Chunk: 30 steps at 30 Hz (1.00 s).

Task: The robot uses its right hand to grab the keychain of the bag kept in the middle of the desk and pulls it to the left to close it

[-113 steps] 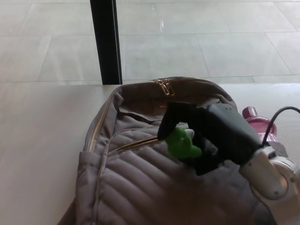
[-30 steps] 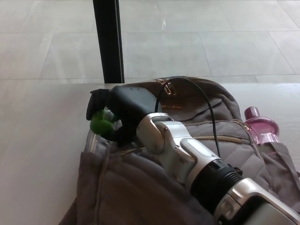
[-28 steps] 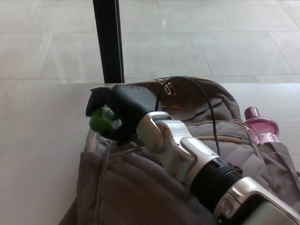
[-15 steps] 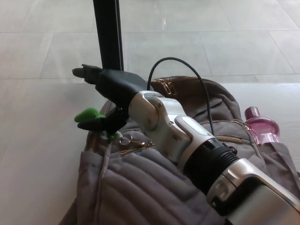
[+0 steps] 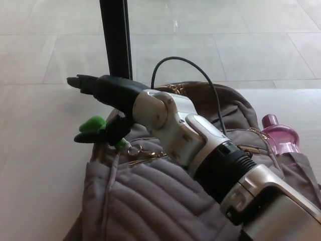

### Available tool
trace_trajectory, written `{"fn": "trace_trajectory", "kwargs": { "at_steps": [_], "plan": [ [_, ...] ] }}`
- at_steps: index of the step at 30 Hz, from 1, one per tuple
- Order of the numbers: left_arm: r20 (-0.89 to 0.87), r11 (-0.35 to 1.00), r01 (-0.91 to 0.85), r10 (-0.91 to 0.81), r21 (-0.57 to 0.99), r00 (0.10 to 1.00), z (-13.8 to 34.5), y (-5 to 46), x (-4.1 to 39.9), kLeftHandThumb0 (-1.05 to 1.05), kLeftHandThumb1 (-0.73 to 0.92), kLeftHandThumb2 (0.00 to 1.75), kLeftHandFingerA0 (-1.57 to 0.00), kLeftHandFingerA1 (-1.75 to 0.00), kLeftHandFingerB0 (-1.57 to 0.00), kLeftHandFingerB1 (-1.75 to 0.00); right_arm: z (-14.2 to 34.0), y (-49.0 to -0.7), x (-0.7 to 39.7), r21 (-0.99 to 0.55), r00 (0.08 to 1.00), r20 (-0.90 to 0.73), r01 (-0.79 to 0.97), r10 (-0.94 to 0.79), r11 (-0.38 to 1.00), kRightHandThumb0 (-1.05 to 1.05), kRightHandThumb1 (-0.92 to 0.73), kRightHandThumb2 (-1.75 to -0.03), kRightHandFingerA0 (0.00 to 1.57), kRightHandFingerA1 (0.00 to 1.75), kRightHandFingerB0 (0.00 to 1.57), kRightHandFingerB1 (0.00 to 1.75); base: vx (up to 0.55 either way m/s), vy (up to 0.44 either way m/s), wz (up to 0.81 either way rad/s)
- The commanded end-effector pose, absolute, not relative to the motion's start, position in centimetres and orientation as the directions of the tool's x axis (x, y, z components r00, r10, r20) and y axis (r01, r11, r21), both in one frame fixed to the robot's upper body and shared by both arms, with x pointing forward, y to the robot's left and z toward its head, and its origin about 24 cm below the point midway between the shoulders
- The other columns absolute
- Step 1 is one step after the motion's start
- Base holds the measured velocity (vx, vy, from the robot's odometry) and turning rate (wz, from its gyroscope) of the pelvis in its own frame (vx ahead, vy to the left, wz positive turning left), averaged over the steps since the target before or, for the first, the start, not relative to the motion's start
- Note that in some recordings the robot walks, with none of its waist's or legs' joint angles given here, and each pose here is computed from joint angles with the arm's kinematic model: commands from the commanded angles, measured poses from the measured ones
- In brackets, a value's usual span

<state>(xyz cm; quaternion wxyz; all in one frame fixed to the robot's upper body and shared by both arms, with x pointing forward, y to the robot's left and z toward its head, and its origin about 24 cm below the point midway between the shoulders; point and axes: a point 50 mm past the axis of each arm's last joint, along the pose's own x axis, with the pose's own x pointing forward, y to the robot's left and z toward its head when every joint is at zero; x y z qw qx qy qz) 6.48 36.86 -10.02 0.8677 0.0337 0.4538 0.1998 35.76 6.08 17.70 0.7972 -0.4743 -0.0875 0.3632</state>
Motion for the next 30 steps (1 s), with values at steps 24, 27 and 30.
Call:
{"fn": "trace_trajectory", "kwargs": {
  "at_steps": [24, 27, 30],
  "plan": [
    [-0.8, 0.887, -0.358, 0.433, 0.294, 0.416, -9.3, 38.8, 2.6, -0.98, 0.92, 0.86, -0.76, -1.25, -0.48, -1.12, 22.3, 11.0, 32.8, -0.679, 0.468, -0.396, -0.728, 0.79, 0.091, -1.05, -0.66, -0.63, 0.0, 0.0, 0.0, 0.0, 0.0, 0.0, 0.0],
    [-0.802, 0.886, -0.361, 0.431, 0.29, 0.413, -9.4, 38.6, 2.5, -0.98, 0.92, 0.86, -0.76, -1.25, -0.48, -1.12, 22.2, 11.1, 32.8, -0.678, 0.464, -0.4, -0.73, 0.79, 0.086, -1.05, -0.66, -0.63, 0.0, 0.0, 0.0, 0.0, 0.0, 0.0, 0.0],
    [-0.803, 0.886, -0.364, 0.43, 0.288, 0.412, -9.5, 38.5, 2.5, -0.98, 0.92, 0.86, -0.76, -1.25, -0.48, -1.12, 22.1, 11.1, 32.7, -0.678, 0.462, -0.403, -0.731, 0.79, 0.082, -1.05, -0.66, -0.63, 0.0, 0.0, 0.0, 0.0, 0.0, 0.0, 0.0]
  ]
}}
